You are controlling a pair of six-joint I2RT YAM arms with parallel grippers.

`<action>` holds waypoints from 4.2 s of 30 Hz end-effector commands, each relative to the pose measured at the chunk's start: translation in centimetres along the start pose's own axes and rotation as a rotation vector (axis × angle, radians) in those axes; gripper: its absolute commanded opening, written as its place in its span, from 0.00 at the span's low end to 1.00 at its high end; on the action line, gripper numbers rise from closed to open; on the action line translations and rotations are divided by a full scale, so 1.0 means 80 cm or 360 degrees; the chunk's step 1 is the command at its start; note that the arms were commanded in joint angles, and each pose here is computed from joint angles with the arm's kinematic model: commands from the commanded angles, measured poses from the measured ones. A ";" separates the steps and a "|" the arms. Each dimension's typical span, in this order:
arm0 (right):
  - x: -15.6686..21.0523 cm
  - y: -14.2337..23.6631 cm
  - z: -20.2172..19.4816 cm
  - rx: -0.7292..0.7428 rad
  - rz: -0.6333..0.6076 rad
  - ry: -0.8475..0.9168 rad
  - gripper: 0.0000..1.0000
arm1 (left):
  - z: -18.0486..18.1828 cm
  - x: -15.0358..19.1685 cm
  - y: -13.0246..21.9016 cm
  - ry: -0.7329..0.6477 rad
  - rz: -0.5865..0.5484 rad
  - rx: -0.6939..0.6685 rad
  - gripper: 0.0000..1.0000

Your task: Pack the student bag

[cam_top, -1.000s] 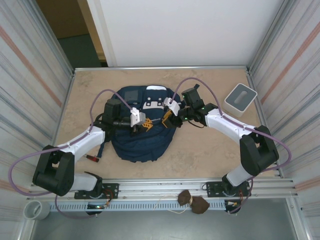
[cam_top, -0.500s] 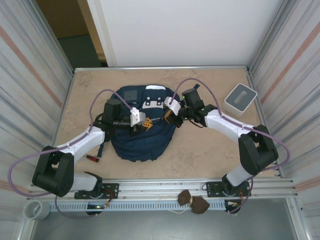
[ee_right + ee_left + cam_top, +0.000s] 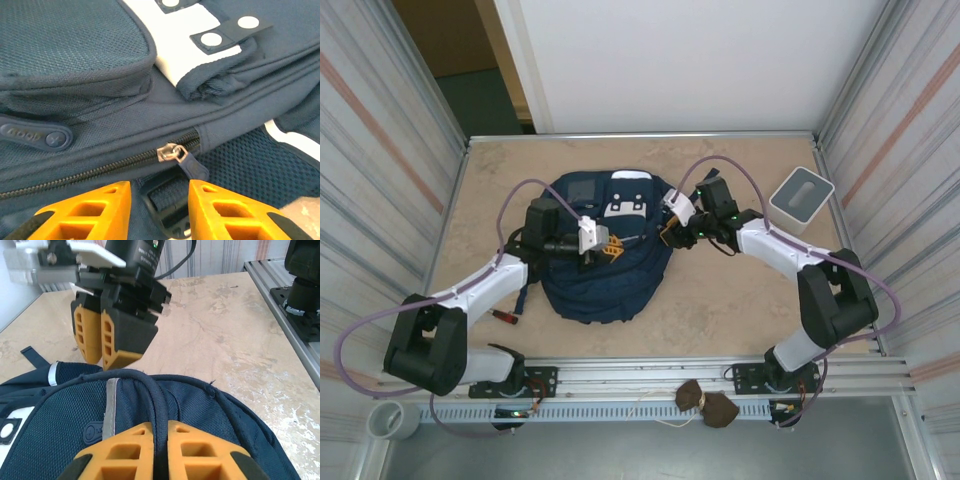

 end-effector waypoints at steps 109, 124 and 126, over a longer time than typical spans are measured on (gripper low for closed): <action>0.053 0.058 -0.077 0.0634 -0.0050 -0.1037 0.46 | 0.025 -0.021 -0.078 -0.0331 0.0153 -0.0057 0.05; 0.060 0.172 -0.080 0.1424 -0.0300 -0.0967 0.82 | 0.073 -0.057 0.001 0.0356 0.0042 -0.0921 0.80; 0.064 0.180 -0.083 0.1528 -0.0327 -0.0950 0.90 | 0.076 -0.035 0.042 0.0467 0.0102 -0.1277 0.86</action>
Point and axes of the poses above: each hand's point on the last joint's axis, 136 mm out from that joint toward the fingers, its own y axis back along the fingers, its own z axis along the line the jaws close on, x = y × z, the point moved 7 cm from there along y, back along the fingers, and after that the axes turned 3 degrees about -y, right-handed, at the moved point
